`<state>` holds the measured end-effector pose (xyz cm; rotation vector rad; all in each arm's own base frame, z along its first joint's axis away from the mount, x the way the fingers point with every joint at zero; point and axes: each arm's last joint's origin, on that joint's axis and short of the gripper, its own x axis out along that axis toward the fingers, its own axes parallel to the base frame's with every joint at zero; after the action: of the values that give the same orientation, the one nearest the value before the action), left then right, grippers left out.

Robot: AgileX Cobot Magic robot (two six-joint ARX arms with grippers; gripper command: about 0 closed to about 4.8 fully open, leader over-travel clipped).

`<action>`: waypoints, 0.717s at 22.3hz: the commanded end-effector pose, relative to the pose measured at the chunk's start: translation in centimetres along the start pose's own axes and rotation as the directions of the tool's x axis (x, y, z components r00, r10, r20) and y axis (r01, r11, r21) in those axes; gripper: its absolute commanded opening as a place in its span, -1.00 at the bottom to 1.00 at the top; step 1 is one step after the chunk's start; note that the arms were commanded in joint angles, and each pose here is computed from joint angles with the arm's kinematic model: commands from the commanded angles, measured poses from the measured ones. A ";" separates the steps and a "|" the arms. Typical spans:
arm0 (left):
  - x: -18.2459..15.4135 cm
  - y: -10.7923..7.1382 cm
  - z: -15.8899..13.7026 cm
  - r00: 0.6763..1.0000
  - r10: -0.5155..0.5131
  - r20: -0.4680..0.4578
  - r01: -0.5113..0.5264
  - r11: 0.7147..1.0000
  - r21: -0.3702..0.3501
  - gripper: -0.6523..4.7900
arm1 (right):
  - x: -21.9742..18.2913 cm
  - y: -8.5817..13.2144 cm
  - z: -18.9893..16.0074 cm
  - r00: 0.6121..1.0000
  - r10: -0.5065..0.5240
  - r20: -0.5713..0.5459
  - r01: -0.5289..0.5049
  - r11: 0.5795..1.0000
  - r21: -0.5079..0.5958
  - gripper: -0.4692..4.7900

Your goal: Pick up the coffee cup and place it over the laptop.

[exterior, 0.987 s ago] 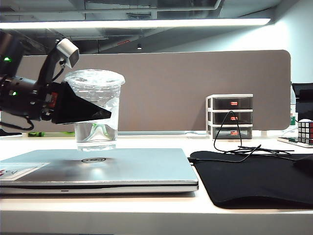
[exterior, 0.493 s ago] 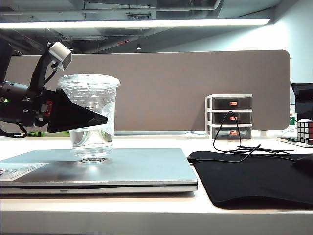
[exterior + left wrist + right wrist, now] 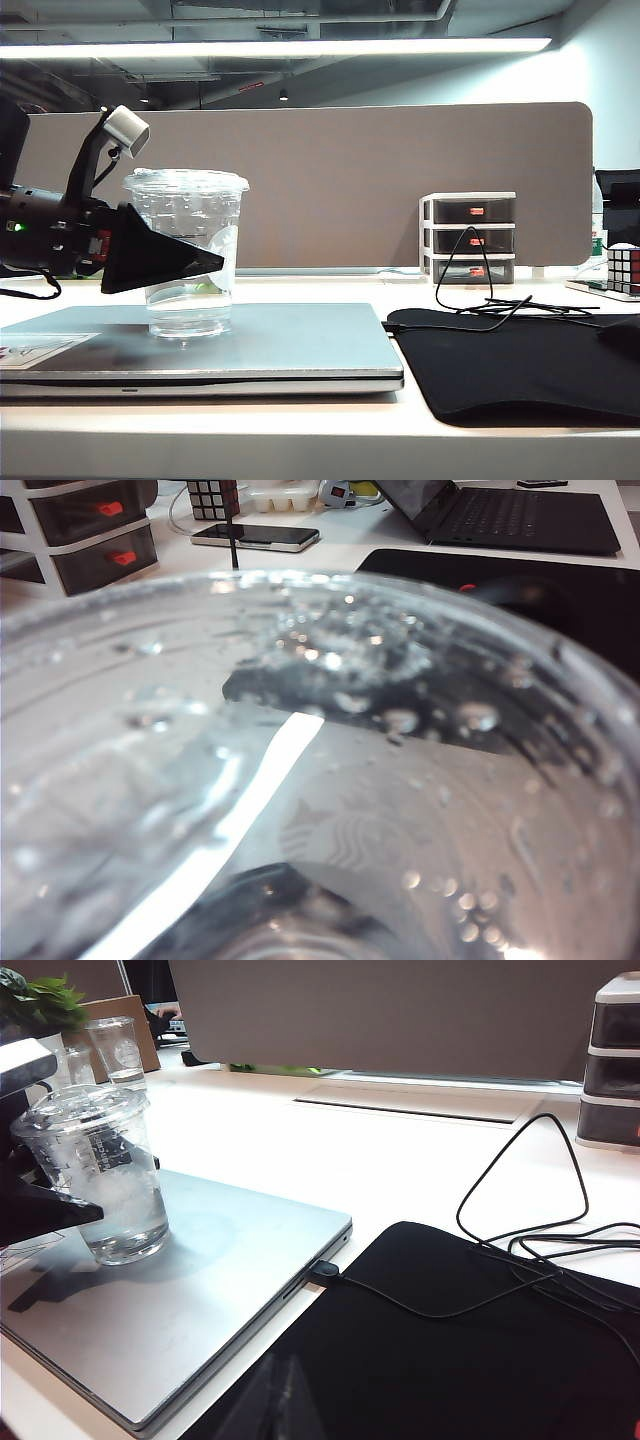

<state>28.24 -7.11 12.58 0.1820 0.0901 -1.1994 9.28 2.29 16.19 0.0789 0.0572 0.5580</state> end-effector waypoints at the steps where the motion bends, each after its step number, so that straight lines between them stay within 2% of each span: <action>1: 0.0 0.0 0.1 1.000 -0.004 0.009 0.004 1.000 0.003 0.96 | 0.0 0.0 -0.1 1.000 0.007 0.004 -0.007 1.000 0.001 -0.85; 9: -0.1 -0.1 -0.1 1.000 -0.011 0.000 0.011 1.000 -0.029 1.00 | 0.0 0.0 -0.1 1.000 0.022 0.003 -0.022 1.000 0.001 -0.85; 16: -0.4 0.0 -0.2 1.000 -0.016 -0.001 0.016 0.995 -0.101 1.00 | 0.0 0.0 -0.1 1.000 0.023 0.002 -0.023 1.000 0.001 -0.86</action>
<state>28.12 -6.66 12.27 0.1175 0.1459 -1.1994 9.25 2.33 16.20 0.0790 0.0576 0.5778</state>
